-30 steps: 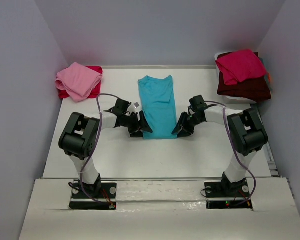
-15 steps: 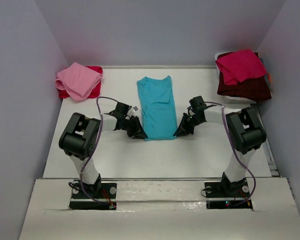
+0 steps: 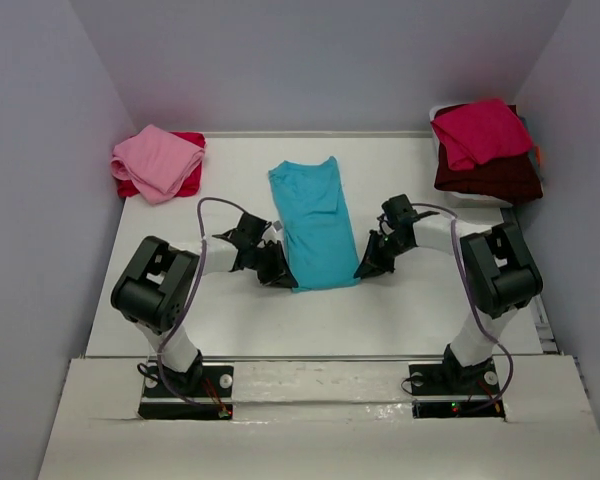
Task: Fold and stack the t-shirts
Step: Grab one side of the 2/3 rectangular tshirt with both arms, then fold the long partially folded tshirt into a neat square
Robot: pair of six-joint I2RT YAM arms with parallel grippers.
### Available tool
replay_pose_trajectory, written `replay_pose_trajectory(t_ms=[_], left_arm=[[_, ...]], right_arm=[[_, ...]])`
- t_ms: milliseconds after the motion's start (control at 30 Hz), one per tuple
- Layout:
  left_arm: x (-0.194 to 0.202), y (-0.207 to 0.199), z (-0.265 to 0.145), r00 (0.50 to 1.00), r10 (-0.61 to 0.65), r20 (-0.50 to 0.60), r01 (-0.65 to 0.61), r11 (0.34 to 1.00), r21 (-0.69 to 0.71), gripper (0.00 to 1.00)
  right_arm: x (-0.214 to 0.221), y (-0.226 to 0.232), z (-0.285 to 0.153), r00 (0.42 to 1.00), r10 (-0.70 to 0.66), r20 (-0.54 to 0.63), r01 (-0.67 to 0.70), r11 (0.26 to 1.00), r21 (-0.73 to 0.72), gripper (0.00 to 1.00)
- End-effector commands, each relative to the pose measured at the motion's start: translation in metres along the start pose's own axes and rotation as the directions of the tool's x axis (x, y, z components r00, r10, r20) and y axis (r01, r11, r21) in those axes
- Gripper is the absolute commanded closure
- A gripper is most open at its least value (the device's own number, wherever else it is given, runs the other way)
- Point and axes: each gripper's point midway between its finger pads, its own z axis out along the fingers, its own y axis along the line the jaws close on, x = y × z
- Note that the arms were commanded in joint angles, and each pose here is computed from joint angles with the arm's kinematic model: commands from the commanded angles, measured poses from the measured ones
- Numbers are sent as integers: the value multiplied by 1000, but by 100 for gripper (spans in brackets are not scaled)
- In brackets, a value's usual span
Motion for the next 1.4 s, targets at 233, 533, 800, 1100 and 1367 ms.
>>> replay_pose_trajectory(t_ms=[233, 533, 800, 1100, 1367], left_arm=[[80, 36, -21, 997, -36, -70, 20, 976, -217, 94], [105, 14, -48, 999, -24, -33, 17, 981, -191, 94], [101, -10, -75, 1000, -4, 27, 8, 985, -173, 94], [55, -55, -84, 990, 76, 118, -56, 986, -160, 94], [3, -84, -91, 967, 162, 198, -121, 971, -205, 94]], right_arm=[[44, -10, -44, 997, -75, -22, 76, 997, 28, 93], [78, -12, -77, 993, -118, -32, 118, 993, 13, 93], [89, -1, -100, 988, -156, -4, 156, 988, -24, 93], [45, 32, -115, 972, -199, 125, 202, 979, -17, 93], [-1, 68, -121, 957, -212, 199, 222, 975, -25, 93]])
